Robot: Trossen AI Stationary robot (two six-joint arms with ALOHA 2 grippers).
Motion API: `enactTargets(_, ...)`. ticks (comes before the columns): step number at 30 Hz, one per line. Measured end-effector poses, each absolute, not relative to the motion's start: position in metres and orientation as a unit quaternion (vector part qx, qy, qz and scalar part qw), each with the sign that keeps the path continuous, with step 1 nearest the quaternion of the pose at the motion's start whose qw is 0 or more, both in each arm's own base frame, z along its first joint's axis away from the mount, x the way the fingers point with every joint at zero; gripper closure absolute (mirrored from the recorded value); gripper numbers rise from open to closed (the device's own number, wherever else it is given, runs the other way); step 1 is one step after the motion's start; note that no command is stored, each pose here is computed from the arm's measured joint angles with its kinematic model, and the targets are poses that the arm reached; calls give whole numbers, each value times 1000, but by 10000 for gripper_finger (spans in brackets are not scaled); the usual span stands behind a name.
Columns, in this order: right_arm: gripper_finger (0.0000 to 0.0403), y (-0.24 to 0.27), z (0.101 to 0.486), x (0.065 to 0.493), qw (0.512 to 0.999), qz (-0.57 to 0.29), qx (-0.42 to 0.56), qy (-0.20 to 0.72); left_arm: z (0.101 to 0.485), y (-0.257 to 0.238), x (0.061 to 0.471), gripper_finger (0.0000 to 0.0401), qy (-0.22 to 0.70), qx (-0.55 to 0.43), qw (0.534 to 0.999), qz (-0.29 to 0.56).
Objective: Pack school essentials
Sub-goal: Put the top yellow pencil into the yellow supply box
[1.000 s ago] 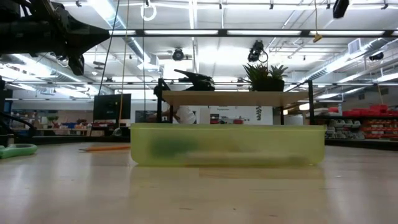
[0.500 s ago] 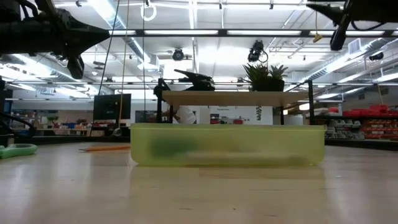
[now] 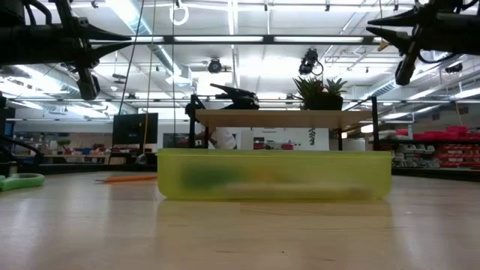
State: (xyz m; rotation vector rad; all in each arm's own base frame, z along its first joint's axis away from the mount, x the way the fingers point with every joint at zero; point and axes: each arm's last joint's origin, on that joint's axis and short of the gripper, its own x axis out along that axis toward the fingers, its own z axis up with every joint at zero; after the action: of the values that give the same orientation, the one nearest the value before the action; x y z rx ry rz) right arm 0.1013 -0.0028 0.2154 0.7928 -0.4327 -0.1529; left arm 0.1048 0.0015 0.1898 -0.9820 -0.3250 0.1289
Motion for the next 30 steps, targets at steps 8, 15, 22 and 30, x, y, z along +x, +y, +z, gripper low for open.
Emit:
enactTargets(8, 361, -3, 199, 103, 901, -77, 376, -203, 190, 1, 105, 367, -156, -486, 858, 58)
enactTargets(15, 361, -3, 196, 104, 903, -92, 372, -193, 190, 1, 105, 371, -154, -534, 830, 40)
enactTargets(22, 361, -3, 186, 106, 931, -121, 316, -138, 190, 1, 105, 377, -153, -541, 826, 36)
enactTargets(30, 361, -3, 179, 107, 949, -137, 269, -96, 189, 2, 105, 367, -152, -458, 873, 67)
